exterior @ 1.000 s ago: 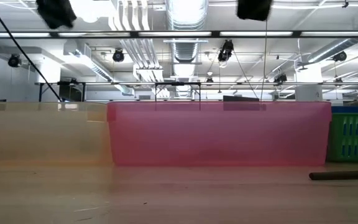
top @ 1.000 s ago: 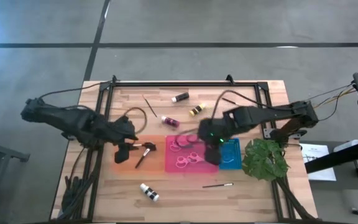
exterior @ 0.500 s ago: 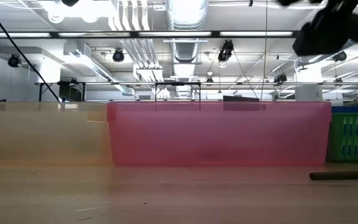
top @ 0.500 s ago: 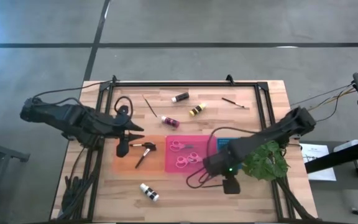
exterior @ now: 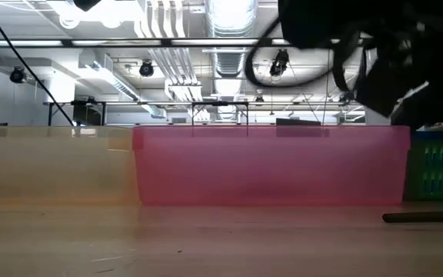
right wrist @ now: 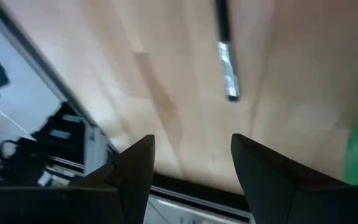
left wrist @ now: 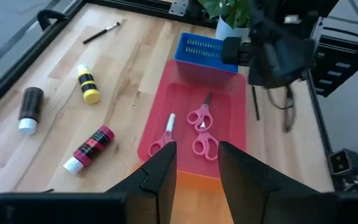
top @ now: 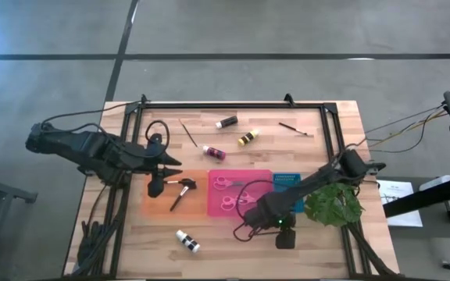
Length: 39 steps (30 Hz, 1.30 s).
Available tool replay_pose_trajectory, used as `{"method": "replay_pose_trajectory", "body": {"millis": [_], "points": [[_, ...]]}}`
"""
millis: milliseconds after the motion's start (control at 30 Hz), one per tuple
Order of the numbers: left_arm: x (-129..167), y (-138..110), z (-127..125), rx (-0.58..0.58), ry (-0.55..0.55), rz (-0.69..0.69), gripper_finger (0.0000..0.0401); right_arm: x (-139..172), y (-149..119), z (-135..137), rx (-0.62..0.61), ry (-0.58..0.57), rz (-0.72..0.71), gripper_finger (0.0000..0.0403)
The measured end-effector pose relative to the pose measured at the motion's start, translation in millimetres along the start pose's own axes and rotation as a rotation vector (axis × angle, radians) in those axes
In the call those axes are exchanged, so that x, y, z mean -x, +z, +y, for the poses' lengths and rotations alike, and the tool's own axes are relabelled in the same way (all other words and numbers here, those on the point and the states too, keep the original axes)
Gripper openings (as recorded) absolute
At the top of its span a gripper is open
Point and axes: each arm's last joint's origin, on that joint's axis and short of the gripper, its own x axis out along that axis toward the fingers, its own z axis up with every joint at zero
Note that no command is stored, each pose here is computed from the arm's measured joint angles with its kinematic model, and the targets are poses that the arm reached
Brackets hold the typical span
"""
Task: Pick & Place Paint Supplies
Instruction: Put the silver eyeshadow brush into the orange bin
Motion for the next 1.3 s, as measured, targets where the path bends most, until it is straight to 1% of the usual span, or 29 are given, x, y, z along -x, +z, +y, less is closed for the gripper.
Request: {"method": "replay_pose_trajectory", "body": {"millis": [200,300,433,700,833,933,1000,1067,1133,1300], "points": [[3.6,4.1,-0.7,0.009,-0.014,-0.013,0.0125,-11.9,5.8,-4.8,0.011,-0.033,0.049,0.0208],[5.5,6.5,-1.0,0.011,-0.017,-0.02,0.0125,-13.3,6.8,-5.4,0.019,-0.058,0.036,0.0208],[5.9,7.0,-0.9,0.023,-0.017,-0.022,0.0125,-12.7,7.5,-4.5,0.014,-0.056,0.019,0.0208],[4.8,6.8,-0.5,0.037,-0.012,-0.016,0.0125,6.2,-3.8,4.0,-0.016,-0.046,-0.053,0.0208],[4.7,6.7,0.0,0.043,-0.009,-0.014,0.0125,24.1,-17.8,14.3,-0.046,-0.076,-0.16,0.0208],[4.7,6.7,0.2,0.062,-0.009,-0.014,0.0125,32.2,-27.3,25.8,-0.116,-0.086,-0.299,0.0208],[4.7,6.7,0.2,0.066,-0.009,-0.014,0.0125,35.0,-32.7,36.6,-0.181,-0.067,-0.408,0.0208],[4.7,6.7,0.2,0.066,-0.009,-0.014,0.0125,33.9,-35.2,44.6,-0.265,-0.037,-0.466,0.0208],[4.7,6.7,0.3,0.066,-0.008,-0.014,0.0125,28.2,-34.0,50.2,-0.338,-0.014,-0.477,0.0207],[4.2,7.1,1.5,0.069,-0.002,-0.015,0.0125,11.9,-32.0,54.8,-0.515,-0.017,-0.46,0.0207]]}}
